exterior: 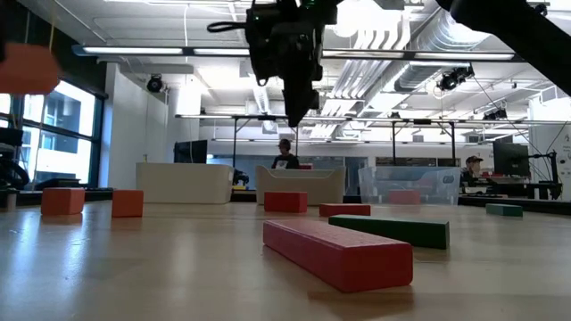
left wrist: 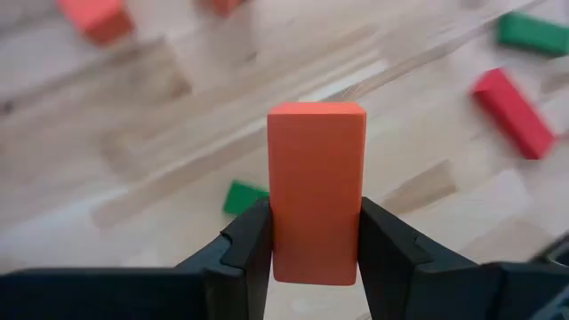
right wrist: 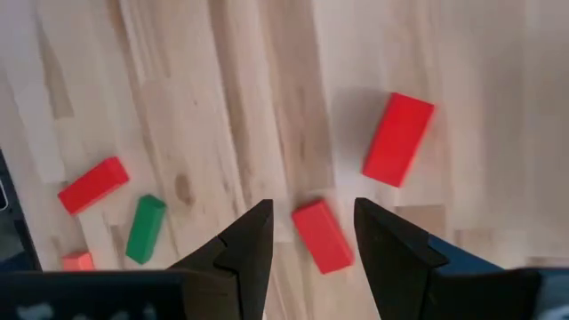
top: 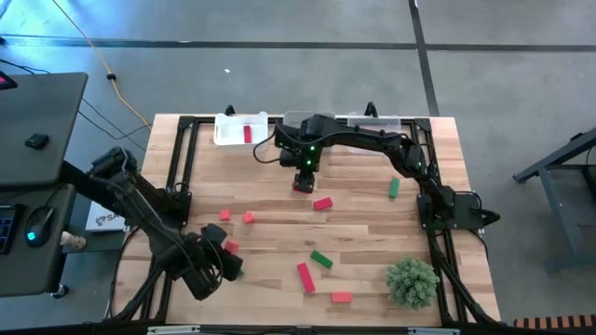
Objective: Sort & place blocks by color
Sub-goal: Put the bottom left orange block into the transparent bin
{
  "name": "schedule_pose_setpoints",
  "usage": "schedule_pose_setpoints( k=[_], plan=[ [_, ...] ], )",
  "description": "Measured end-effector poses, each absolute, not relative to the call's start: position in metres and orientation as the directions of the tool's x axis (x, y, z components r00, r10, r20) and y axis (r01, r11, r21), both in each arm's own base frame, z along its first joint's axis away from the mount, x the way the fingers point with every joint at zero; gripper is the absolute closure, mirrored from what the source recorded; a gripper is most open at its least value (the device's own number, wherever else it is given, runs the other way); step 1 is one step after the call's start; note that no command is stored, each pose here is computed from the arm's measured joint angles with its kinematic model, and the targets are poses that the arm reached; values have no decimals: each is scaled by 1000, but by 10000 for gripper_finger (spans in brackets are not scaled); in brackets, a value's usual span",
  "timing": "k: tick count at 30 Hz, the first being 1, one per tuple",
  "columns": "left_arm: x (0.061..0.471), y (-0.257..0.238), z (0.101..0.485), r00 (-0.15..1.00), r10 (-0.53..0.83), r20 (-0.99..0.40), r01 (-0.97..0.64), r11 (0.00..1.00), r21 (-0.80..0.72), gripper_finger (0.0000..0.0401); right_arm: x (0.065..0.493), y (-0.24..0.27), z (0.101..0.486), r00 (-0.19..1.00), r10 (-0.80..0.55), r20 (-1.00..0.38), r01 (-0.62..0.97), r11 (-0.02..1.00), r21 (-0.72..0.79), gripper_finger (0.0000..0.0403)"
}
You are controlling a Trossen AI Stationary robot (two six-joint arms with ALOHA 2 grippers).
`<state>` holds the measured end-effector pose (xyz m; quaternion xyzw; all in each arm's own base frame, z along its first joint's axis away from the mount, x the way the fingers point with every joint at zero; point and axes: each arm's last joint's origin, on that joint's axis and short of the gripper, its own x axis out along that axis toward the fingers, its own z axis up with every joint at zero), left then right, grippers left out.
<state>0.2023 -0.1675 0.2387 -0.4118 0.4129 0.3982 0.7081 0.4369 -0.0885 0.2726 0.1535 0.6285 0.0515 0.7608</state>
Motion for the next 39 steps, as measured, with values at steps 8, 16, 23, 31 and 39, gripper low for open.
schedule_pose_setpoints(
  k=[8, 16, 23, 31, 39],
  plan=[
    [197, -141, 270, 461, 232, -857, -806, 514, -294, 291, 447, -57, 274, 245, 357, -901, -40, 933, 359, 254],
    [189, -118, 294, 532, 223, -817, -712, 639, -289, 290, 458, -31, 277, 299, 436, -849, -199, 898, 391, 254],
    [183, -100, 308, 568, 220, -793, -646, 716, -265, 290, 462, -25, 279, 336, 435, -836, -235, 898, 372, 254],
    [182, -79, 318, 582, 244, -775, -620, 750, -229, 289, 465, -27, 279, 357, 418, -835, -328, 893, 307, 253],
    [182, -58, 323, 575, 262, -775, -611, 768, -194, 288, 471, -34, 283, 439, 296, -848, -334, 930, 152, 212]
  ],
)
